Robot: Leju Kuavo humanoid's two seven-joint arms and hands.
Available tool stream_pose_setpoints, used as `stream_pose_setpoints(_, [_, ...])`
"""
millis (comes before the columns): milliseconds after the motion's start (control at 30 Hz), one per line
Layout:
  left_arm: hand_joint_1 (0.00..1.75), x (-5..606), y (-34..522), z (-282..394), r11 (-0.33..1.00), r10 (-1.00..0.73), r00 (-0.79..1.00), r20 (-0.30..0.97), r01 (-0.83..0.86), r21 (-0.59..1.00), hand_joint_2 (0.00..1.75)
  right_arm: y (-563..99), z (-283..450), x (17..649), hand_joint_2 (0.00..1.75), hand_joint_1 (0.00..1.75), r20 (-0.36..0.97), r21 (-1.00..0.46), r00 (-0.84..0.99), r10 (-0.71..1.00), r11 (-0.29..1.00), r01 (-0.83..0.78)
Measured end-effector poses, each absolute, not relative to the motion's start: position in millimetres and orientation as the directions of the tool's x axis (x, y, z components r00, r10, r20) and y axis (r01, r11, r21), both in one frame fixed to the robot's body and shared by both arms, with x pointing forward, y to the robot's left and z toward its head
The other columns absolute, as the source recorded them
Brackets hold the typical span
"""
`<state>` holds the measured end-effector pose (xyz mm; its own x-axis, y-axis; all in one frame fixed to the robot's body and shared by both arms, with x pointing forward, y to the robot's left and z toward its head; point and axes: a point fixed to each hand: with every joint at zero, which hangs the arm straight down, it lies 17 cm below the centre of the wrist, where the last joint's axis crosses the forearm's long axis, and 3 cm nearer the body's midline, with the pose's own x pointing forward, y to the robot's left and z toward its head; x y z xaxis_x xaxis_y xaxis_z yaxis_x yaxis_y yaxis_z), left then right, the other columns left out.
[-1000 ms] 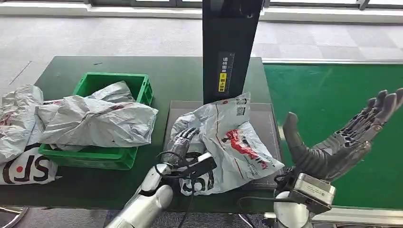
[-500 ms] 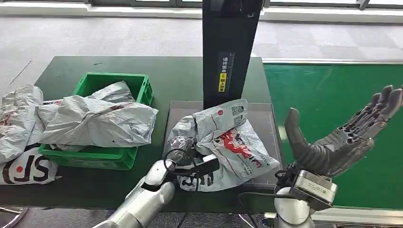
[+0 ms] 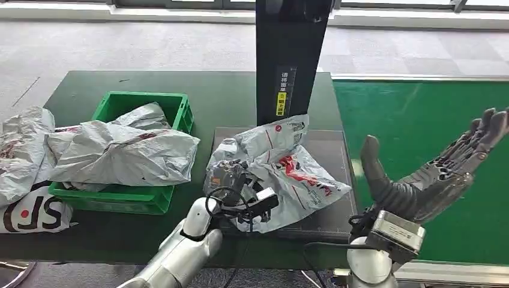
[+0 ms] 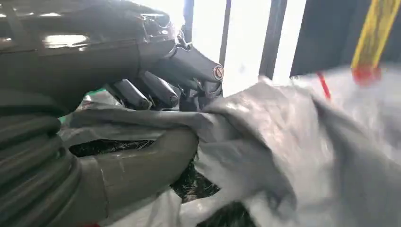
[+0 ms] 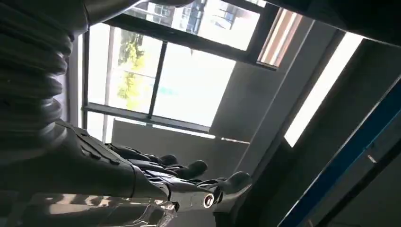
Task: Moved the parcel from conveyor to table for the left to box.
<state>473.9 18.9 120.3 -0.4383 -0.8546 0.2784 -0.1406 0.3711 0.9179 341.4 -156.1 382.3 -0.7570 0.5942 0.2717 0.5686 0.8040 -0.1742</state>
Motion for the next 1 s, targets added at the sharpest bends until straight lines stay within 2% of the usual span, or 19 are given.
stream_pose_setpoints(167, [1.75,467.6,27.8,166.1,0.444,-0.836,-0.469,0.284,-0.275,0.853,1.75,-158.5,382.9,339.9,1.75,0.00,0.269,-0.174,-0.752,0.602,0.798,0.577])
stream_pose_setpoints(300, [1.75,446.0,36.1,224.4,0.527,-0.787,-0.563,0.253,-0.398,0.751,1.75,-159.2,382.3,338.9,1.75,0.00,0.271,-0.172,-0.748,0.606,0.795,0.582])
stream_pose_setpoints(433, [1.75,430.6,75.6,277.6,0.590,-0.778,-0.573,0.259,-0.521,0.617,1.75,-161.3,379.2,336.0,1.75,0.00,0.270,-0.164,-0.745,0.610,0.791,0.589])
stream_pose_setpoints(700, [1.75,408.8,147.2,337.4,0.552,-0.832,-0.497,0.248,-0.693,0.464,1.75,-165.2,370.8,336.7,1.75,0.00,0.295,-0.167,-0.734,0.612,0.789,0.592])
stream_pose_setpoints(1000, [1.75,396.8,192.3,355.2,0.496,-0.868,-0.419,0.267,-0.769,0.404,1.75,-166.6,365.2,338.2,1.75,0.00,0.307,-0.177,-0.726,0.616,0.786,0.592])
